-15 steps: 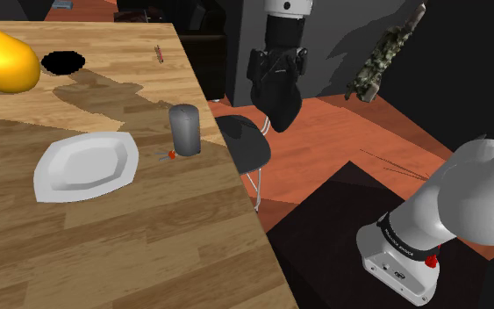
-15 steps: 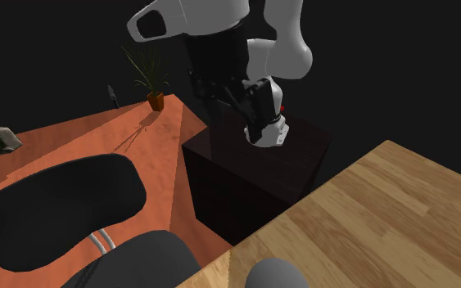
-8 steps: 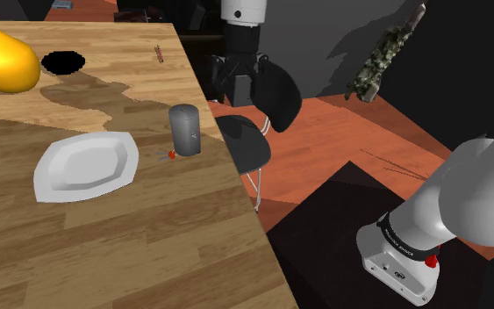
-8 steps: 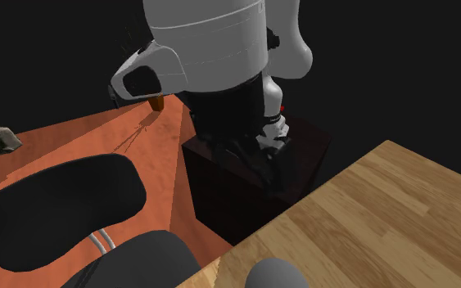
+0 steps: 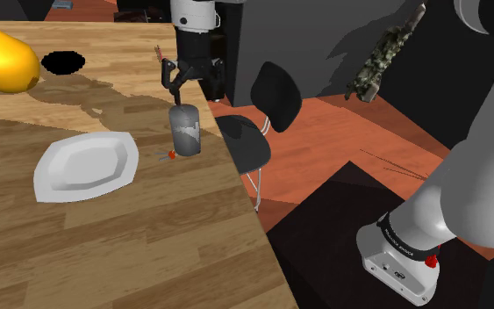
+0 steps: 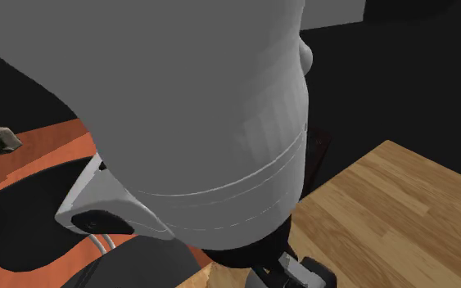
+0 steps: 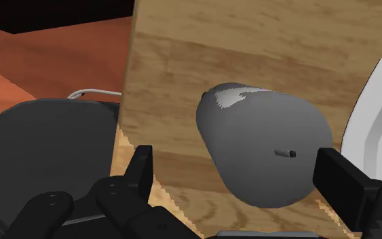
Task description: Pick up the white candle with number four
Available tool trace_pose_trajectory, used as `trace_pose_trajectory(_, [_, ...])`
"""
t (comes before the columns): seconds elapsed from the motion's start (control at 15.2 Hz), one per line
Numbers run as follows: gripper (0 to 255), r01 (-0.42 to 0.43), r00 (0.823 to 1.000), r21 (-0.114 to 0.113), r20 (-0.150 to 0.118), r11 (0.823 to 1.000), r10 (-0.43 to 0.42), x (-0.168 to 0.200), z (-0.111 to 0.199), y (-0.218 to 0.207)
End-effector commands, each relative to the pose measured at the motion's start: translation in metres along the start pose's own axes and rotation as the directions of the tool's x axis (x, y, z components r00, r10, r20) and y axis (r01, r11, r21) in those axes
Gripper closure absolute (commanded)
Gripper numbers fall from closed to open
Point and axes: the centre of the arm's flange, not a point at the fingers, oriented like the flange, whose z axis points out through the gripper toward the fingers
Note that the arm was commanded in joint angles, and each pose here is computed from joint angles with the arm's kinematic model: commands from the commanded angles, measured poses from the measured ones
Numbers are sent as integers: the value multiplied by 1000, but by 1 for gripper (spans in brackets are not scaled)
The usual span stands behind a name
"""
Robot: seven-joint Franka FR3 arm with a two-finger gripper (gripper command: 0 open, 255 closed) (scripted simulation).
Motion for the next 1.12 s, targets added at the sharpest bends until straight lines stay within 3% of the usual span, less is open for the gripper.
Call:
trace_pose_trajectory(0.0, [0, -3, 1000, 6, 0, 1000, 3, 15, 5, -20])
trace_pose_trajectory(0.73, [0, -5, 1000, 9, 0, 1000, 5, 33, 47, -27])
trace_pose_trajectory(0.79, [255, -5, 1000, 9, 0, 1000, 5, 33, 48, -26])
trace_pose_trajectory(1.06, [255, -5, 1000, 9, 0, 1000, 5, 33, 49, -27])
